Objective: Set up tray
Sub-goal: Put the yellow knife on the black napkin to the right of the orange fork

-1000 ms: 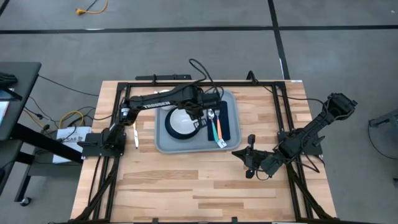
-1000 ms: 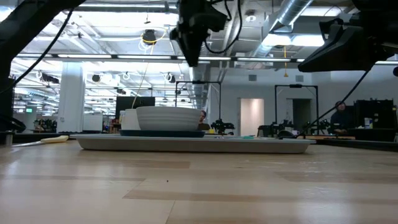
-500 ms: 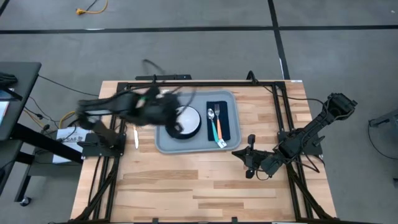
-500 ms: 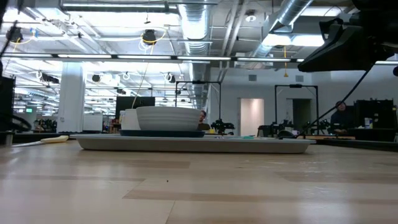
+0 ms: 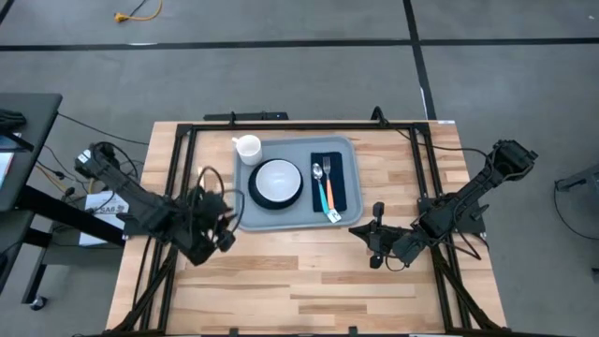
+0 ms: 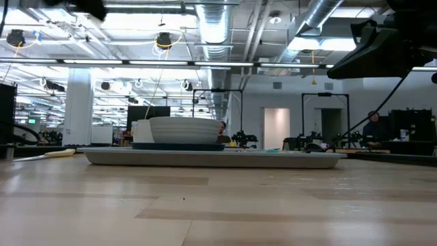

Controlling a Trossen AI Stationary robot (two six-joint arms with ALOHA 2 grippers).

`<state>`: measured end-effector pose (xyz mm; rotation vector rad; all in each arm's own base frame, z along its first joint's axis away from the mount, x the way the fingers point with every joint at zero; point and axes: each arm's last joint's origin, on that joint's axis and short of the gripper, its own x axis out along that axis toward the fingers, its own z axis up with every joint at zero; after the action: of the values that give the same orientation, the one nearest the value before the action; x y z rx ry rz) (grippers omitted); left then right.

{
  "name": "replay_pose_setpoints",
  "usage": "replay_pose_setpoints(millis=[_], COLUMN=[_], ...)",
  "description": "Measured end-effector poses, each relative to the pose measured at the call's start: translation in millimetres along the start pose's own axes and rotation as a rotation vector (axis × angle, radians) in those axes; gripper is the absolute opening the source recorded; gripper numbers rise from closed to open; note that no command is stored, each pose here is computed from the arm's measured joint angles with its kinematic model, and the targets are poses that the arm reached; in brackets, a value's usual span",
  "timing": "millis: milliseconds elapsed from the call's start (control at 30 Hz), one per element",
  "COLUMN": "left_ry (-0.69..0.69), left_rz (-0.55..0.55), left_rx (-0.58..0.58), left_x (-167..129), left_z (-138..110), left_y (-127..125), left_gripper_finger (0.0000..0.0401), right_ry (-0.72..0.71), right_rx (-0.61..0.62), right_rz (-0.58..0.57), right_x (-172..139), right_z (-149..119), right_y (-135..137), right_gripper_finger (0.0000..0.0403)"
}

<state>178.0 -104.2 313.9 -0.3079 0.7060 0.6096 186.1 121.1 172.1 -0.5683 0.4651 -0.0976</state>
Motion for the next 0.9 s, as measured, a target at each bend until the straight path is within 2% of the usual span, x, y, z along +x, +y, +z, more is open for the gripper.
replay_pose_setpoints(millis=[167,300,400,467,567,900], left_ry=[0.063,0.162,0.190,0.223,0.286,0.215], left_rz=[-0.046,0.021,0.064,0.068,0.056,0.026], left_rx=[-0.084,-0.110,-0.180,-0.248,-0.242,-0.220], left_x=[31,52,63,67,67,63], left_z=[-52,-80,-95,-98,-98,-90], left_y=[14,30,38,39,38,33], left_gripper_finger=[0.0087,0.0087,0.0087,0.0087,0.0087,0.0087], right_ry=[0.000,0.000,0.000,0.000,0.000,0.000], right_rx=[0.000,0.000,0.000,0.000,0.000,0.000], right_rz=[0.000,0.000,0.000,0.000,0.000,0.000], right_x=[0,0,0,0,0,0], right_z=[0,0,0,0,0,0], right_y=[0,0,0,0,0,0], right_gripper_finger=[0.0003,0.0003,0.0003,0.0003,0.0003,0.0003])
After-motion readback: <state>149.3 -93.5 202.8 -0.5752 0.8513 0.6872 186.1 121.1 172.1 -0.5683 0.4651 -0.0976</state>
